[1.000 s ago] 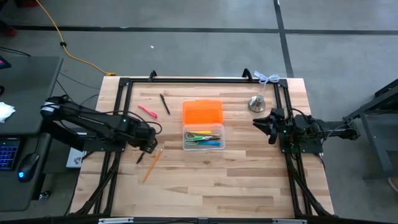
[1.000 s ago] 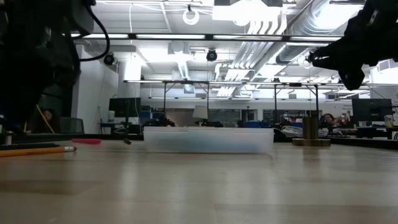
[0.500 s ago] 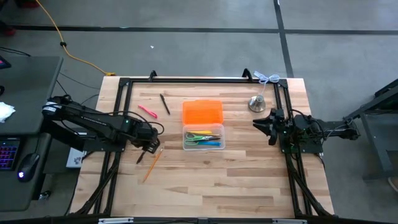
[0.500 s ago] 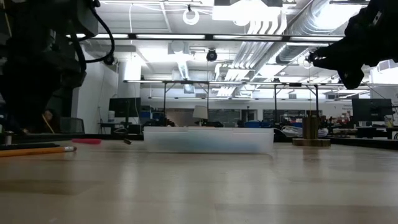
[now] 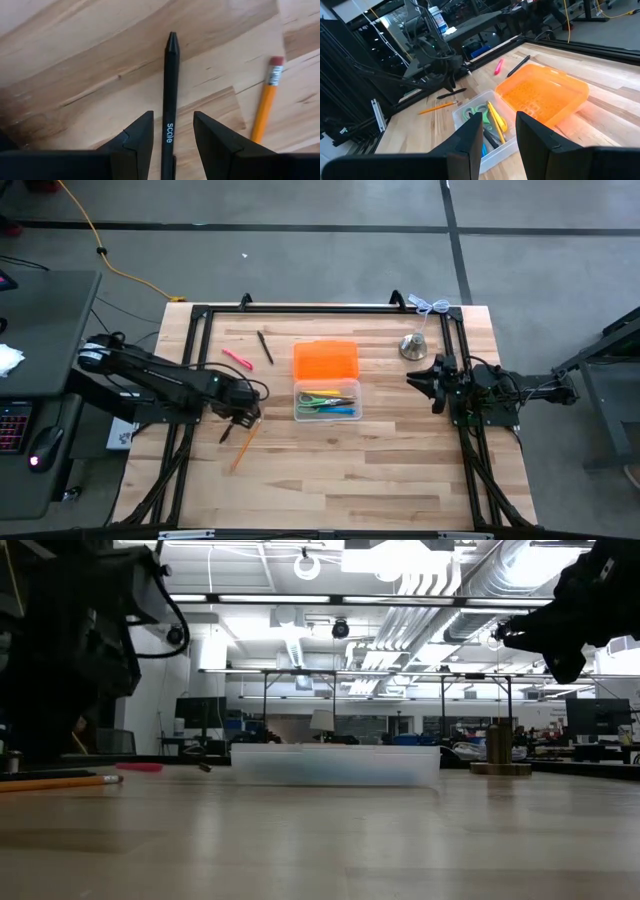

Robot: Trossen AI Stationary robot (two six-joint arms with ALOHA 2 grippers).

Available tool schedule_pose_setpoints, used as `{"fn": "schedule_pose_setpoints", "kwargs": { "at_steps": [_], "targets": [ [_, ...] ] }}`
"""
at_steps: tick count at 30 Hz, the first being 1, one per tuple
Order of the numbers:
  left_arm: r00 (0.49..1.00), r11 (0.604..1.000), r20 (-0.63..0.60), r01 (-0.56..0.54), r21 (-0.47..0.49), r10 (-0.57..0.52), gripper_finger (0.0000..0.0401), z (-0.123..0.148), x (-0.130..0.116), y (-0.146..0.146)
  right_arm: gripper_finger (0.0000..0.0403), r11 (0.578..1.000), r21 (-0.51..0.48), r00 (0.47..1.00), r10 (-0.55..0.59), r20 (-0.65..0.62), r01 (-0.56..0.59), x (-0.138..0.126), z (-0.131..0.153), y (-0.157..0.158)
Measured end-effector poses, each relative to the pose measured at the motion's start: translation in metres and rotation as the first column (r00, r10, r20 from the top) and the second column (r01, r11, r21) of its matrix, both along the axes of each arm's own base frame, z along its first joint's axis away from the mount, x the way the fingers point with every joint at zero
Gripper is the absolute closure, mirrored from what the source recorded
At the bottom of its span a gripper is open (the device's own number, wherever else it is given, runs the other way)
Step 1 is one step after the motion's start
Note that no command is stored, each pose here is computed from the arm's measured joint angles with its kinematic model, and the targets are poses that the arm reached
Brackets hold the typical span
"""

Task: Pick & place school supplies into a supply box
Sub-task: Put the bottom black pen into the orange supply box

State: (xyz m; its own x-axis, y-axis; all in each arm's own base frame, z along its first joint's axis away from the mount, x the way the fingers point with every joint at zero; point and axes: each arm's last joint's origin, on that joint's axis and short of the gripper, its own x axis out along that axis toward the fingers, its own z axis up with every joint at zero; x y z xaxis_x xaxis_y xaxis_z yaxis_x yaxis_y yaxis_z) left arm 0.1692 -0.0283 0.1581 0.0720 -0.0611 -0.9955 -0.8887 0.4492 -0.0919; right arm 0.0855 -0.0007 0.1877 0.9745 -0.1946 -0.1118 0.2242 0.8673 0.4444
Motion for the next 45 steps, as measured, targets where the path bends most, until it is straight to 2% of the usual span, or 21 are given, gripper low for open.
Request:
{"fn": "schedule_pose_setpoints", "kwargs": {
  "at_steps": [12, 31, 34, 42, 45],
  "targets": [
    [0.993, 0.999, -0.109, 0.028, -0.041, -0.032, 0.0231, -0.026, 0.014, -0.004, 0.0308, 1.0, 0.0, 1.0, 0.0, -0.01, 0.0, 0.0, -0.001, 0.0],
    [0.992, 0.999, -0.124, 0.028, -0.033, -0.032, 0.0233, -0.028, 0.014, -0.004, 0.0308, 1.0, -0.004, 1.0, 0.008, -0.015, -0.008, 0.001, -0.001, 0.0],
    [0.991, 0.999, -0.131, 0.026, -0.04, -0.031, 0.0251, -0.028, 0.013, -0.004, 0.0308, 1.0, -0.006, 1.0, 0.008, -0.016, -0.008, 0.001, -0.001, 0.0],
    [0.991, 0.998, -0.132, 0.025, -0.049, -0.031, 0.0346, -0.028, 0.013, -0.004, 0.0308, 1.0, -0.006, 1.0, 0.008, -0.016, -0.008, 0.001, -0.001, 0.0],
    [0.99, 0.998, -0.134, 0.024, -0.05, -0.031, 0.0368, -0.028, 0.013, -0.004, 0.0308, 1.0, -0.005, 1.0, 0.008, -0.016, -0.008, 0.001, -0.001, 0.0]
  ]
}}
